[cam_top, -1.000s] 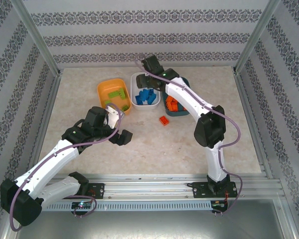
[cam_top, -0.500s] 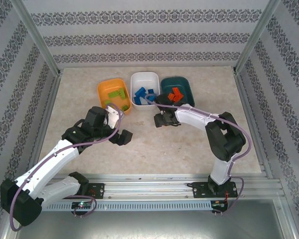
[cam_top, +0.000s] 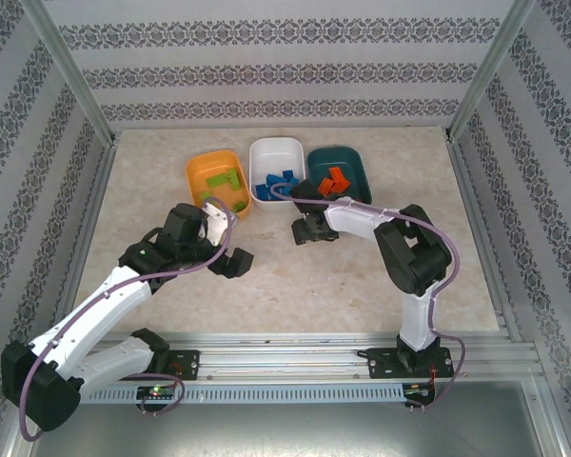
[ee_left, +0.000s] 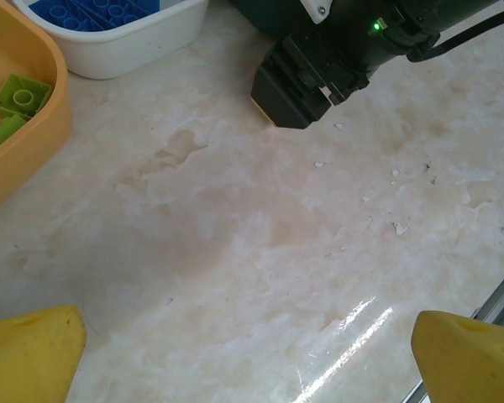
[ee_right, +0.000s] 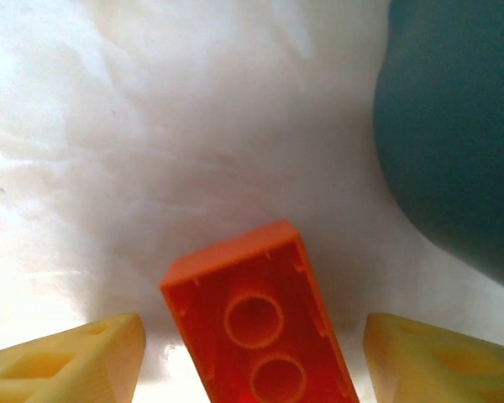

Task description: Sort the legos into containers by color

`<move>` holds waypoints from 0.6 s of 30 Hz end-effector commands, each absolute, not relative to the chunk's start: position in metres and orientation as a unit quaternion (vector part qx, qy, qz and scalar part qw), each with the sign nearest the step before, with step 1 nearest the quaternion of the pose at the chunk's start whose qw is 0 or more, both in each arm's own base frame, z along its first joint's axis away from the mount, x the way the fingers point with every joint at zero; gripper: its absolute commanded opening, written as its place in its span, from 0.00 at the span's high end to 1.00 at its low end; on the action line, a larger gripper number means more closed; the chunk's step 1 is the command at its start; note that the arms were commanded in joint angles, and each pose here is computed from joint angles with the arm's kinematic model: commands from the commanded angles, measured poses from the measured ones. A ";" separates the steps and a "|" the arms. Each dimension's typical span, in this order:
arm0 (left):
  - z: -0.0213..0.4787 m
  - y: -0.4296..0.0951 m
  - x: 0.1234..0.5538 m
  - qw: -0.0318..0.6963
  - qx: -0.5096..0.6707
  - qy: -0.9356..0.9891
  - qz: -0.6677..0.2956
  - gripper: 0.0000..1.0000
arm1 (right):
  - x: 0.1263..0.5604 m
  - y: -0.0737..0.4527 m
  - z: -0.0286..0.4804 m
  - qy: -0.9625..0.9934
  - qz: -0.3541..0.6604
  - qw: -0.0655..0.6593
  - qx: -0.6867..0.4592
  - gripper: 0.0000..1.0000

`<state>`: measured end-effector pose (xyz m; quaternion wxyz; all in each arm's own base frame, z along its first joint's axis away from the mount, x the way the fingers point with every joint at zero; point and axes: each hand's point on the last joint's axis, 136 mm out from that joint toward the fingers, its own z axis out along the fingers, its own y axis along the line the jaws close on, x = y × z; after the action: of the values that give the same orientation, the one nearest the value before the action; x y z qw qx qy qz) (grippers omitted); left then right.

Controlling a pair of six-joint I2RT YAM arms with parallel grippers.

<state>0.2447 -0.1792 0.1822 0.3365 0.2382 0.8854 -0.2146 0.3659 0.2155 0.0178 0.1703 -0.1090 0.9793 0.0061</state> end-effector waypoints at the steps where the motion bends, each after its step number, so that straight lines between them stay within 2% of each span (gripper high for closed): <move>1: 0.187 -0.177 0.249 0.343 0.229 0.884 -0.218 0.00 | 0.380 0.215 0.014 0.978 0.002 0.176 -0.109 0.35; 4: 0.187 -0.177 0.250 0.343 0.229 0.884 -0.218 0.00 | 0.383 0.222 0.010 0.978 0.014 0.174 -0.112 0.46; 8: 0.187 -0.177 0.250 0.343 0.229 0.884 -0.218 0.00 | 0.380 0.225 0.011 0.978 0.017 0.173 -0.112 0.71; 10: 0.187 -0.178 0.250 0.343 0.229 0.885 -0.218 0.00 | 0.375 0.228 0.018 0.977 0.019 0.177 -0.114 0.80; 12: 0.186 -0.178 0.250 0.342 0.229 0.885 -0.219 0.00 | 0.369 0.231 0.032 0.975 0.023 0.188 -0.119 0.83; 18: 0.188 -0.179 0.249 0.342 0.229 0.884 -0.222 0.00 | 0.359 0.226 0.101 0.961 0.065 0.249 -0.106 0.83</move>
<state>0.2460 -0.1779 0.1809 0.3351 0.2355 0.8870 -0.2132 0.3565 0.2292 0.0508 0.1985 -0.1239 0.9714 0.0396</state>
